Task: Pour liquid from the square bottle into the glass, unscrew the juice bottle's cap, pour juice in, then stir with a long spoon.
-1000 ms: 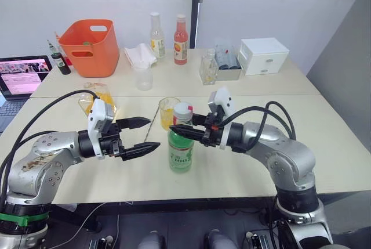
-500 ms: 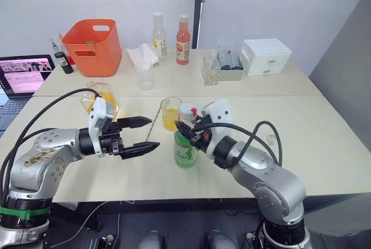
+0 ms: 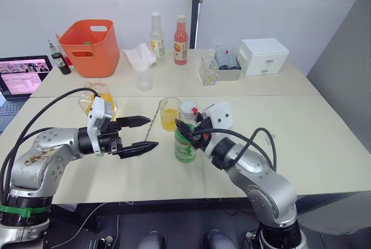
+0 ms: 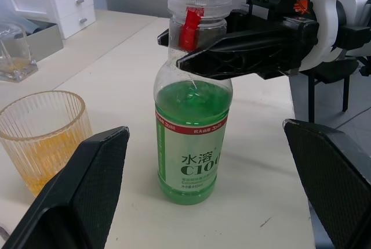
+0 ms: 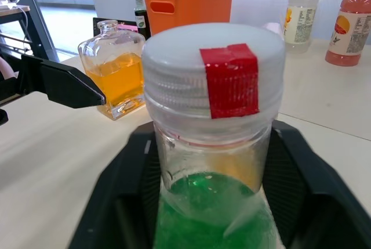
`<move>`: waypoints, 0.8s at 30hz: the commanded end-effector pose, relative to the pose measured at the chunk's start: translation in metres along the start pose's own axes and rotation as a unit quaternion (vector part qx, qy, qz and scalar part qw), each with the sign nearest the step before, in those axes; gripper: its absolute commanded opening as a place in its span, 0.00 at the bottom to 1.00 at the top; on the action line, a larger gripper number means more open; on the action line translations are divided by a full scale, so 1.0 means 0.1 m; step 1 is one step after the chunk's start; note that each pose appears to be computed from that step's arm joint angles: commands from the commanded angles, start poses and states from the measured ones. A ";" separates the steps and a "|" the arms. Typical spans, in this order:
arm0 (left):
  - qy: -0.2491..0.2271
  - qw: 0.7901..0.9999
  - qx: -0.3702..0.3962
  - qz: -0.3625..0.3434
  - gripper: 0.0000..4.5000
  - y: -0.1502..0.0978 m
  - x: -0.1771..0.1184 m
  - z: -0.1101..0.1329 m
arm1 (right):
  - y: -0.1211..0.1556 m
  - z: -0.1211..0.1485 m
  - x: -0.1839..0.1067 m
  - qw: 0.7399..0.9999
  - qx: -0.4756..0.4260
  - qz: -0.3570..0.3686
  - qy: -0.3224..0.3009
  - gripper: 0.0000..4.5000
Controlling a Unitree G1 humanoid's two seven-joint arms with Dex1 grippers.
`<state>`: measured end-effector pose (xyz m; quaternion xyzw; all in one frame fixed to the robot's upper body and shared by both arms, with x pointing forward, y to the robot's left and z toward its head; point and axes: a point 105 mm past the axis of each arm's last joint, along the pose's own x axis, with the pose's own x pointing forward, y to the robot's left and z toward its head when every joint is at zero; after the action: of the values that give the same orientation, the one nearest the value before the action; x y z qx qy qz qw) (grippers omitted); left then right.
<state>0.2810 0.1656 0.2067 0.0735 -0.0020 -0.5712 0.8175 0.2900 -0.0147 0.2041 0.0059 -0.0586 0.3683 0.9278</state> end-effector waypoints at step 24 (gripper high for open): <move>-0.009 1.000 0.019 0.011 1.00 -0.04 -0.07 0.02 | -0.42 0.24 0.10 0.924 -0.043 0.380 0.020 0.74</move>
<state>0.2784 0.1695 0.1966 0.0681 0.0044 -0.5643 0.8227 0.3267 -0.0421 0.2161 -0.0523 -0.0240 0.6799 0.7311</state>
